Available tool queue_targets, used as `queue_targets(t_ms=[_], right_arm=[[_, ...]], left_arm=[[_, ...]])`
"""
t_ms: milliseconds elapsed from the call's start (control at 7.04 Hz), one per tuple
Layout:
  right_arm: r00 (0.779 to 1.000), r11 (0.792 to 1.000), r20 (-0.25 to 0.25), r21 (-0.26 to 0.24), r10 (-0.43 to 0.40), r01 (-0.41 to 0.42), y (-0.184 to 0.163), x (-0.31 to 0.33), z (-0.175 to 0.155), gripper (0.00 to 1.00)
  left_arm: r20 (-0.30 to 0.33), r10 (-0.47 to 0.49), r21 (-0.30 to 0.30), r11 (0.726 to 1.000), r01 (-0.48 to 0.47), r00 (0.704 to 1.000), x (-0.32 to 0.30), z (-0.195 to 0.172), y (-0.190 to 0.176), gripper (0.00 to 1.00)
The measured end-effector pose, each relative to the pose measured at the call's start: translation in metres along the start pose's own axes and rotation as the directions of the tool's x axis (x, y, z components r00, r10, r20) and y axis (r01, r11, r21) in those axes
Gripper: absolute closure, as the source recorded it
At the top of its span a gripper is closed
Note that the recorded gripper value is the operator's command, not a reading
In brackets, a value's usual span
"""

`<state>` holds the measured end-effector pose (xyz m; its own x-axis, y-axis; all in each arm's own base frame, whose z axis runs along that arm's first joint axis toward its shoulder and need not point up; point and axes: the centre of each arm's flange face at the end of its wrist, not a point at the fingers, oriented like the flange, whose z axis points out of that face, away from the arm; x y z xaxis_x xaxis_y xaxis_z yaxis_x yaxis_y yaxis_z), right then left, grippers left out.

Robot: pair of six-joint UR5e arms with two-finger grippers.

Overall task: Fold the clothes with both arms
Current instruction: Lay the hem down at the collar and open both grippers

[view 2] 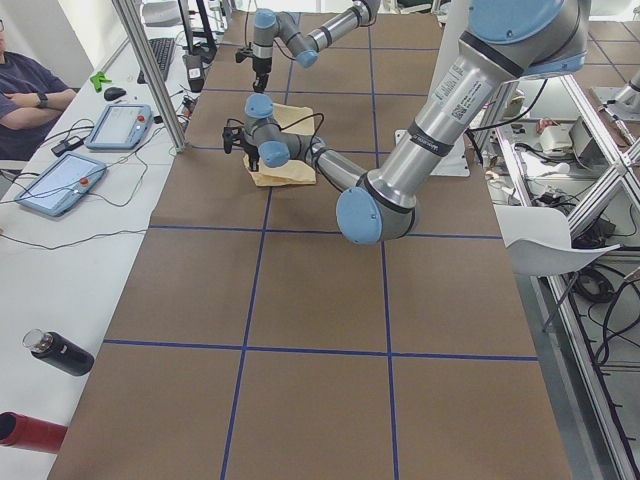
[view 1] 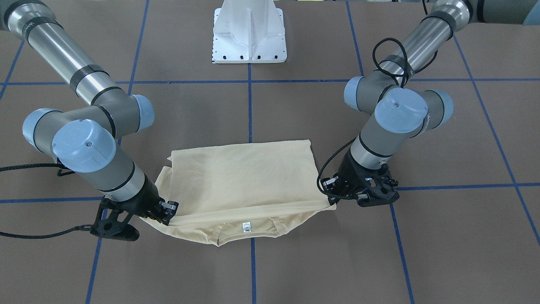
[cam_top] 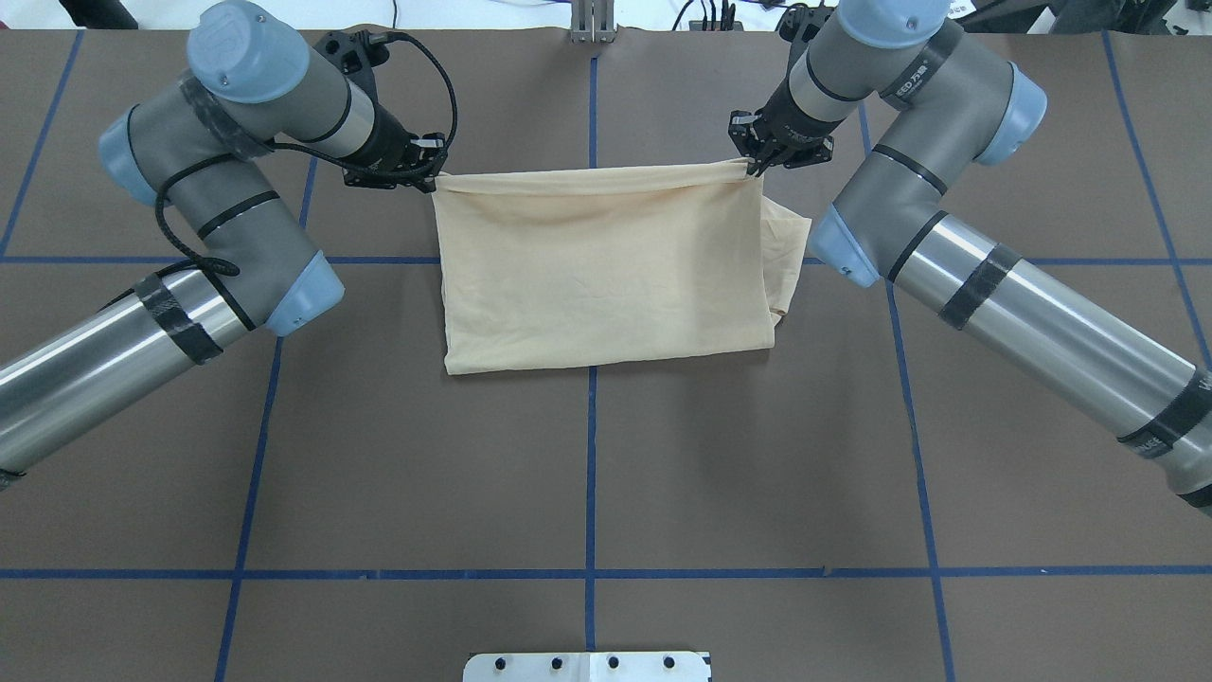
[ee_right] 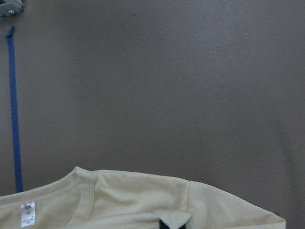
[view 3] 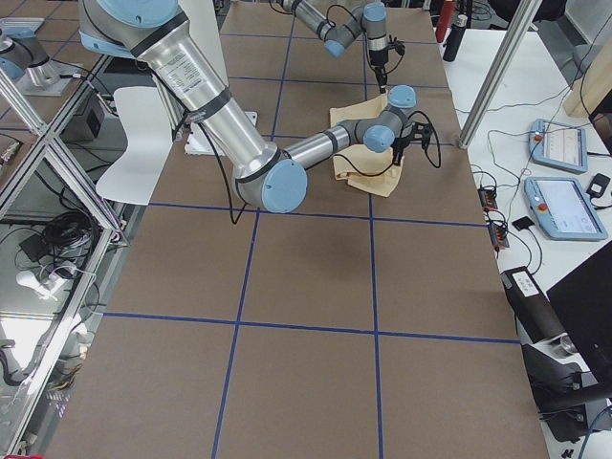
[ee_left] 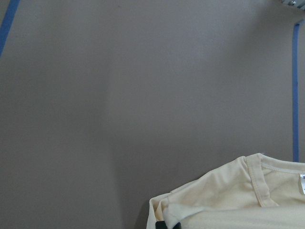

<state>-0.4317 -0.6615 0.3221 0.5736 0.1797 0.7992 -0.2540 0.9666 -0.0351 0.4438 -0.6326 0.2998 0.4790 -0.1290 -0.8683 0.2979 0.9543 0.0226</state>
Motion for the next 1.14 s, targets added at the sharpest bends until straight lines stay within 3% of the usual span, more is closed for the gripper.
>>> queue_targets(t_ms=[426, 568, 710, 852, 1136], right_arm=[[1.0, 1.0, -0.011, -0.02, -0.013, 0.013, 0.013, -0.002, 0.02, 1.0], [1.0, 1.0, -0.01, -0.021, -0.016, 0.016, 0.014, -0.002, 0.021, 0.19], [1.0, 1.0, -0.003, -0.017, -0.02, 0.02, 0.015, 0.0, 0.022, 0.01], [1.0, 1.0, 0.006, -0.011, -0.026, 0.026, 0.015, 0.001, 0.022, 0.0], [0.998, 0.998, 0.019, -0.004, -0.059, 0.059, 0.01, 0.005, 0.017, 0.0]], left_arm=[[-0.007, 0.015, -0.018, 1.0, -0.015, 1.0, 0.004, 0.037, 0.014, 1.0], [-0.004, 0.027, -0.015, 1.0, -0.027, 1.0, 0.006, 0.043, 0.022, 0.6], [-0.003, 0.04, -0.013, 0.999, -0.04, 0.999, 0.006, 0.045, 0.026, 0.11], [-0.002, 0.057, -0.009, 0.998, -0.057, 0.998, 0.005, 0.044, 0.026, 0.02], [0.004, 0.068, 0.023, 0.997, -0.068, 0.998, -0.008, 0.028, 0.005, 0.01]])
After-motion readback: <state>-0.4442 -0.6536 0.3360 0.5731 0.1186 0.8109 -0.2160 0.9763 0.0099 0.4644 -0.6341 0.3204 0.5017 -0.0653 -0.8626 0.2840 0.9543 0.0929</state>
